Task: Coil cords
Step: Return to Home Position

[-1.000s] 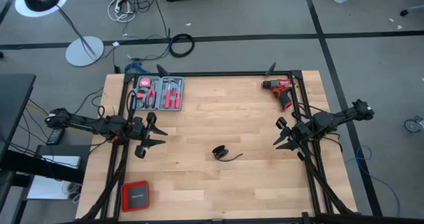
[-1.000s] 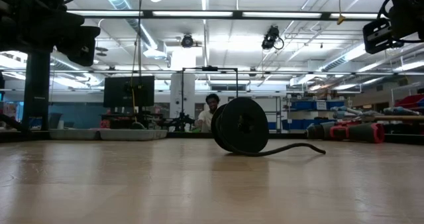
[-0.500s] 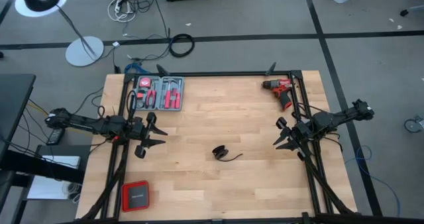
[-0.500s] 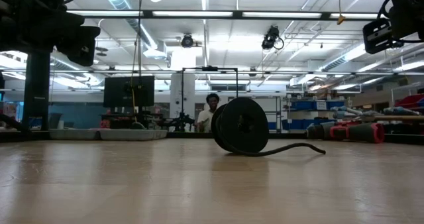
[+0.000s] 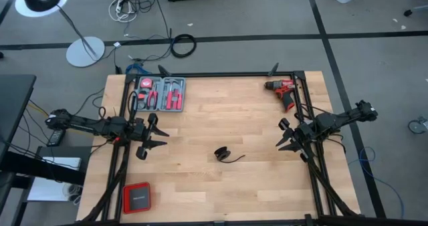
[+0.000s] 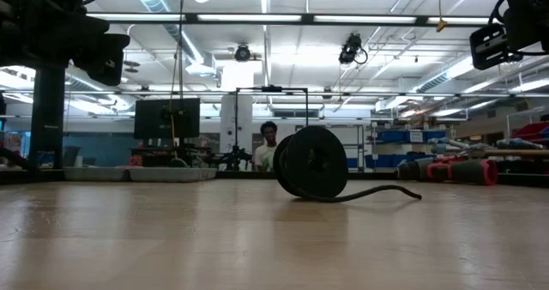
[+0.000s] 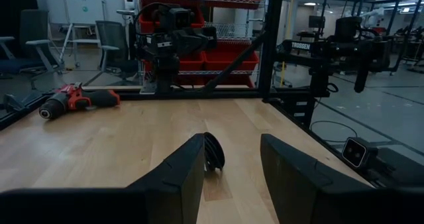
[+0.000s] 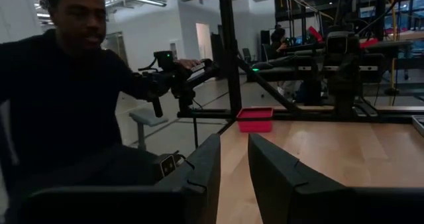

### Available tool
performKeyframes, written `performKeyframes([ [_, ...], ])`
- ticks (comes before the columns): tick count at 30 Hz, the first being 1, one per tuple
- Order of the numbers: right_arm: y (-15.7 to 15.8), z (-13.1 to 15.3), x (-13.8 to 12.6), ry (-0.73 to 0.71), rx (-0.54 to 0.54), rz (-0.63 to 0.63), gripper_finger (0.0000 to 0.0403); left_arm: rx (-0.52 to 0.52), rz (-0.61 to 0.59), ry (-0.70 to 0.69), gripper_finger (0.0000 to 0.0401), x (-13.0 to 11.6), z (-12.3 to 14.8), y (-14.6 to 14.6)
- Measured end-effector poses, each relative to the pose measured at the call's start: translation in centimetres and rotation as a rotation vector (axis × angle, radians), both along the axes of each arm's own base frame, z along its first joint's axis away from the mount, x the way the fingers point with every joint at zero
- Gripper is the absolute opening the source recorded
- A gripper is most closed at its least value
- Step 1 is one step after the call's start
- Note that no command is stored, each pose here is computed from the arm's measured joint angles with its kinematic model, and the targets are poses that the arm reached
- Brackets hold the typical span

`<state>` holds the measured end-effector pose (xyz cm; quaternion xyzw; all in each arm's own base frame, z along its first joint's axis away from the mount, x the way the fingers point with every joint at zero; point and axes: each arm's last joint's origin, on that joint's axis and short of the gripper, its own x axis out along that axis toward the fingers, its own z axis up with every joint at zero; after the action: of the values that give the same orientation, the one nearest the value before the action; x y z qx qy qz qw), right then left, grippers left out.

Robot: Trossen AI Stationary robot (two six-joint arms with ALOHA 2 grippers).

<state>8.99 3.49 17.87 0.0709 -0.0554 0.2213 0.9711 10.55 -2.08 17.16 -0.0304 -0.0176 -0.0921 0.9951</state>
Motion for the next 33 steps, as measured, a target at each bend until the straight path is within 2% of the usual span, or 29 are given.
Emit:
performKeyframes([
  [33,0.00,0.00,0.00,0.000,0.000,0.000,0.0079,-0.004,0.000,-0.021,0.0152,-0.14,0.17,0.03],
])
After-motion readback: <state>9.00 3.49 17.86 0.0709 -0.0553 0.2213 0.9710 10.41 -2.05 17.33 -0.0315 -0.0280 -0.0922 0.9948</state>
